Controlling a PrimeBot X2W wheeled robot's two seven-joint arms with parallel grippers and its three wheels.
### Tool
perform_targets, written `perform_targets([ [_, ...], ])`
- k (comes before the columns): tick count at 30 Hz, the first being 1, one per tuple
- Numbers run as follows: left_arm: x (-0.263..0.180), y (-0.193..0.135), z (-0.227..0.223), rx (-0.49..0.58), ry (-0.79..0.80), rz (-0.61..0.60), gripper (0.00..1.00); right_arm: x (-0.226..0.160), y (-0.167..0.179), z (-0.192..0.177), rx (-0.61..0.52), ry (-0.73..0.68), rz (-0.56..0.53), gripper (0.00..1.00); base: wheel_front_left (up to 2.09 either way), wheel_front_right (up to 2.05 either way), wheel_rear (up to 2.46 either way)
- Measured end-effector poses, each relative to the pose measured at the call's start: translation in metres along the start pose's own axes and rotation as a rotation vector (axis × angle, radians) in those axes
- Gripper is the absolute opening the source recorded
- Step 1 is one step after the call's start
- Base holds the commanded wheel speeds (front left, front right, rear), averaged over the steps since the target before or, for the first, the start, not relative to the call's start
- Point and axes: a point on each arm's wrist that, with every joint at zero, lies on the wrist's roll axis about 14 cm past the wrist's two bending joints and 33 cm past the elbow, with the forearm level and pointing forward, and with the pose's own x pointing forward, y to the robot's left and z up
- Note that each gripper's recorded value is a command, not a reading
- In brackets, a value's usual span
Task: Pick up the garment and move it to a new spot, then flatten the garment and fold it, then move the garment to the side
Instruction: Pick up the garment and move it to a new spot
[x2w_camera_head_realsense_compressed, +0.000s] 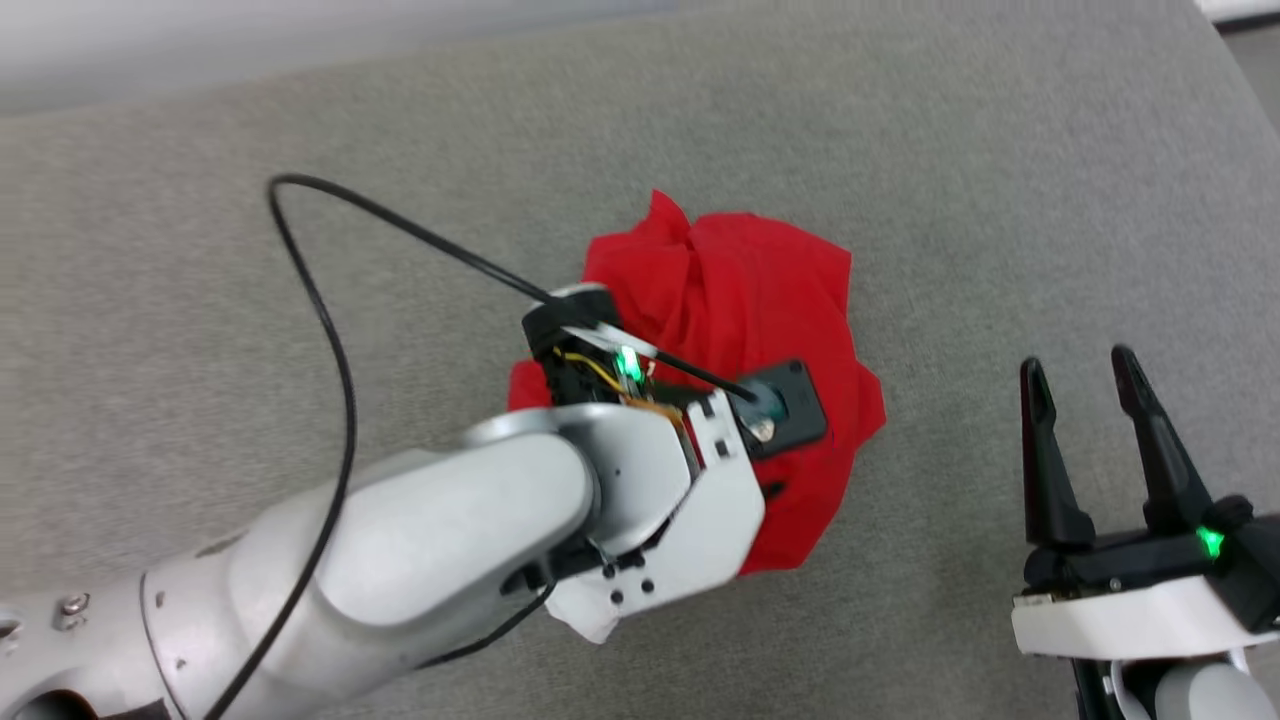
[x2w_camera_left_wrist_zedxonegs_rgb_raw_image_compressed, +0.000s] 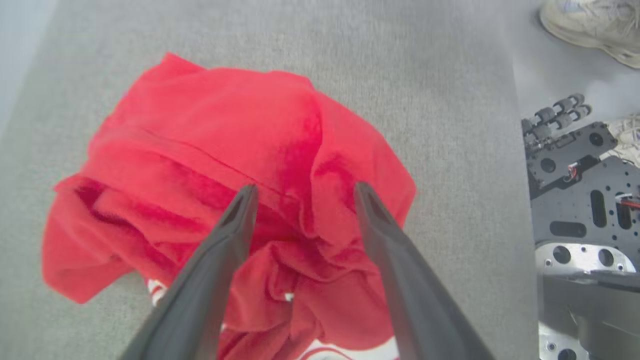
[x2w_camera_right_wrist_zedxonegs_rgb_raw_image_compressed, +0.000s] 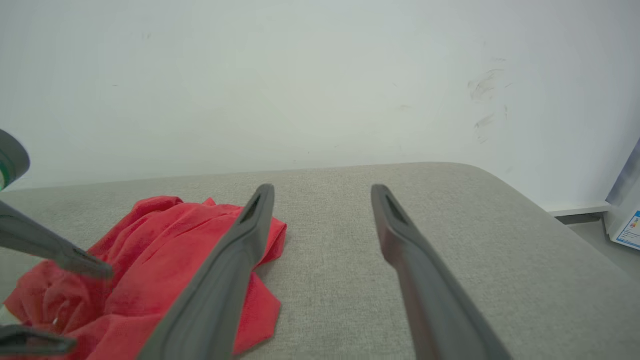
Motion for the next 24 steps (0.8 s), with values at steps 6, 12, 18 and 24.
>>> perform_targets([
  [6, -0.046, 0.041, 0.046, 0.009, -0.267, 0.224, 1.0, -0.009, 0.012, 0.007, 0.007, -0.016, 0.036, 1.0, 0.0, 0.0, 0.0],
  [12, -0.1, 0.076, 0.058, -0.02, -0.479, 0.526, 1.0, -0.007, 0.025, 0.016, 0.011, -0.047, 0.079, 1.0, 0.0, 0.0, 0.0],
  [18, -0.145, 0.097, 0.031, -0.106, -0.619, 0.823, 1.0, -0.009, 0.03, 0.02, 0.013, -0.06, 0.096, 1.0, 0.0, 0.0, 0.0],
  [24, -0.179, 0.097, -0.008, -0.194, -0.669, 1.078, 1.0, -0.013, 0.033, 0.021, 0.022, -0.063, 0.104, 1.0, 0.0, 0.0, 0.0],
])
